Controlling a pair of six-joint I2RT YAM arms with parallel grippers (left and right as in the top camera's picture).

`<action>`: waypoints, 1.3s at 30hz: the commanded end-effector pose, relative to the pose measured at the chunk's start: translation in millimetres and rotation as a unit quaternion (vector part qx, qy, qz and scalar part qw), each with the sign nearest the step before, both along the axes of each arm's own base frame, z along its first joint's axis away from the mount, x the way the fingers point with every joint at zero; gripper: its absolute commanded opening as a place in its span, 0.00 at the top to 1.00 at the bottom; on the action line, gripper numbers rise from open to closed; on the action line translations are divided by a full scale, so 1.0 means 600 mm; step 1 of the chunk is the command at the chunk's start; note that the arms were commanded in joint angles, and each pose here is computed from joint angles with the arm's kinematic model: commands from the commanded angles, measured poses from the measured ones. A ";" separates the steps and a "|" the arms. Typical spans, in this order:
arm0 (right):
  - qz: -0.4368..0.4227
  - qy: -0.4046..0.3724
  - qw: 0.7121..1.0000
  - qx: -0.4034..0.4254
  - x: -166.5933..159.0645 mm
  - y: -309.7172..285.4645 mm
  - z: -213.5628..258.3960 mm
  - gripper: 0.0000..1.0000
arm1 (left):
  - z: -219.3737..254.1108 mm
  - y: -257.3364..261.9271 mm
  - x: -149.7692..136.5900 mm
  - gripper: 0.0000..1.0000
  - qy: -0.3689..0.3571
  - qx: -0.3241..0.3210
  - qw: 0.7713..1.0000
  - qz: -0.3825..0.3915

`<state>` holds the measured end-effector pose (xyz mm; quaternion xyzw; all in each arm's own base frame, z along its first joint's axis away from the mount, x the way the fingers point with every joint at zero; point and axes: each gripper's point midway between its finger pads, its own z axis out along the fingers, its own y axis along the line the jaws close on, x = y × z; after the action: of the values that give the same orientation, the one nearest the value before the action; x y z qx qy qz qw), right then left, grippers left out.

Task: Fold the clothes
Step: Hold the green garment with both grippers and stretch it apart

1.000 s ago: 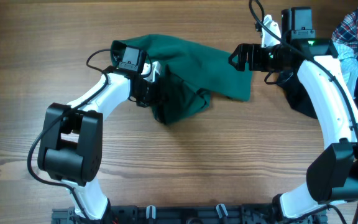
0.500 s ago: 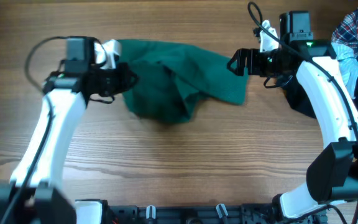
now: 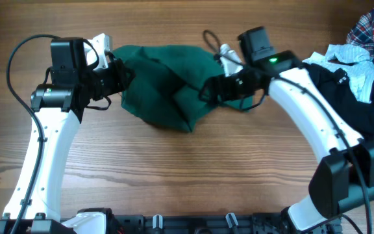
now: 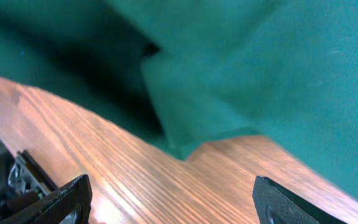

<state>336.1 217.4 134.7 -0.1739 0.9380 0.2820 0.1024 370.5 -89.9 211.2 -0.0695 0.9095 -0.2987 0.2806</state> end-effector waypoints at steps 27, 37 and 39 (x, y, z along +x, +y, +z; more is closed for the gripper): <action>-0.196 0.139 0.966 0.100 -0.010 0.059 -0.152 0.32 | 0.000 0.025 0.010 0.96 -0.015 0.038 0.999 0.024; -0.120 0.062 0.985 0.110 0.006 0.069 -0.147 0.37 | -0.002 0.025 0.009 0.96 -0.012 0.038 0.999 0.023; -0.109 0.045 0.987 0.105 0.010 0.068 -0.149 0.41 | -0.002 0.025 0.008 0.96 -0.011 0.038 0.999 0.023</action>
<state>343.6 256.4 53.8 0.0013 0.9205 0.3785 0.0966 375.0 -77.9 206.6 -0.0838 0.9158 -0.2638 0.2911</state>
